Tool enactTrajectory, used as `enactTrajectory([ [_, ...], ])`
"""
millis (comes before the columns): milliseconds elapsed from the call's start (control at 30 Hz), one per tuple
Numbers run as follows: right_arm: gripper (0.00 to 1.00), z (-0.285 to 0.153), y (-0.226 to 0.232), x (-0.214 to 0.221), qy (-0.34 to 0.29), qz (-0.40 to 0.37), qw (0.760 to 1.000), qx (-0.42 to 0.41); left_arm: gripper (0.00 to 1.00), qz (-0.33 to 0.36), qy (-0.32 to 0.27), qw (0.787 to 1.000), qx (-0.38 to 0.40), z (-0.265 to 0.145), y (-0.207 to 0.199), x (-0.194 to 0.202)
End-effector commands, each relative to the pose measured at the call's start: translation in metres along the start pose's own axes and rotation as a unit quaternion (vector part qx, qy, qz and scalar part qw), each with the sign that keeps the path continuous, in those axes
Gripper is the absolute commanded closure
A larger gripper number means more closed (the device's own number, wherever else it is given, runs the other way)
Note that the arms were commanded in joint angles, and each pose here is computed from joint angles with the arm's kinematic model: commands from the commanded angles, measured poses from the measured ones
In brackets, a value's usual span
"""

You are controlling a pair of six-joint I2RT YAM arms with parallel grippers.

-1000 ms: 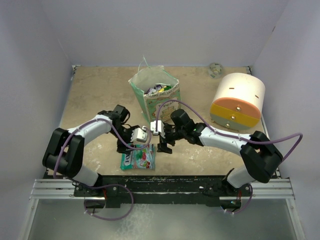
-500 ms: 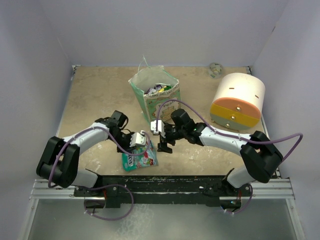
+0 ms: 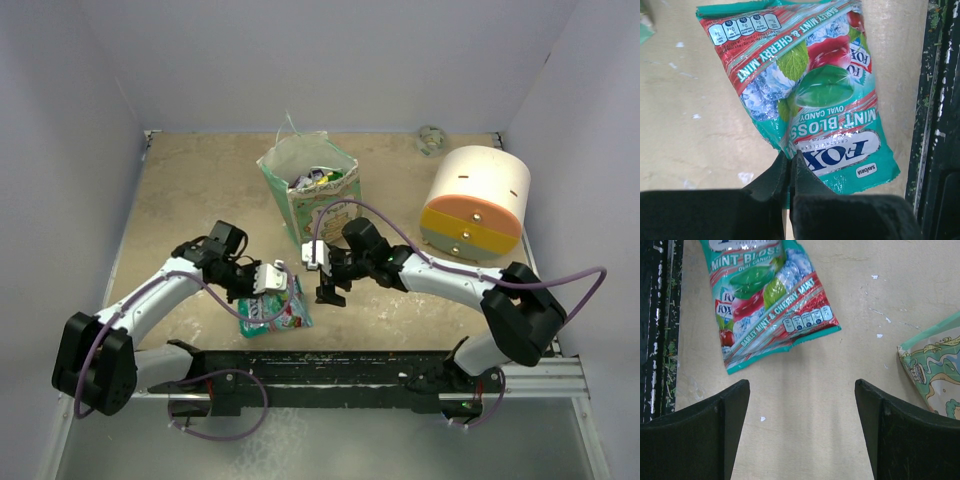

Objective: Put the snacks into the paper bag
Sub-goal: Pick up the snack from the center of the board.

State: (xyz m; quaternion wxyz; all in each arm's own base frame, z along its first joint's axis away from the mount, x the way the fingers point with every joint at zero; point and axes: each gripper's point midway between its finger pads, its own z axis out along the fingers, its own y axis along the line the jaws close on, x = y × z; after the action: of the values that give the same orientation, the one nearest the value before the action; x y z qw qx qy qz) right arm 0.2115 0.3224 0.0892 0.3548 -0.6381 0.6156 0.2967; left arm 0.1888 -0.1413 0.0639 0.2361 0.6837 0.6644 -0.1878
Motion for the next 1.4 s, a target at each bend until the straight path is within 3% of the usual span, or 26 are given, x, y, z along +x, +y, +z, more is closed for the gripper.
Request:
enactTrajectory([
  [0,0.13,-0.027,-0.026,-0.029,-0.035,-0.033,0.998,0.044,1.0,0.02,0.002,0.999,-0.037,-0.037,0.014,-0.024],
  [300,0.11,-0.089,-0.05,-0.045,-0.066,-0.056,0.993,0.083,1.0,0.046,0.014,0.991,-0.123,-0.106,0.031,-0.054],
  [533,0.1,-0.122,-0.053,-0.053,-0.061,-0.048,0.99,0.119,1.0,0.062,-0.005,0.972,-0.225,-0.172,0.046,-0.089],
  [900,0.0,-0.135,-0.066,-0.027,-0.028,-0.012,0.981,0.191,1.0,0.036,-0.068,0.896,-0.438,-0.287,0.114,-0.159],
  [1167,0.0,-0.14,-0.073,-0.024,-0.031,-0.004,0.978,0.207,1.0,0.051,-0.062,0.866,-0.494,-0.31,0.183,-0.189],
  [1367,0.0,-0.146,-0.076,-0.02,-0.032,-0.002,0.976,0.216,1.0,0.105,-0.042,0.861,-0.497,-0.303,0.231,-0.209],
])
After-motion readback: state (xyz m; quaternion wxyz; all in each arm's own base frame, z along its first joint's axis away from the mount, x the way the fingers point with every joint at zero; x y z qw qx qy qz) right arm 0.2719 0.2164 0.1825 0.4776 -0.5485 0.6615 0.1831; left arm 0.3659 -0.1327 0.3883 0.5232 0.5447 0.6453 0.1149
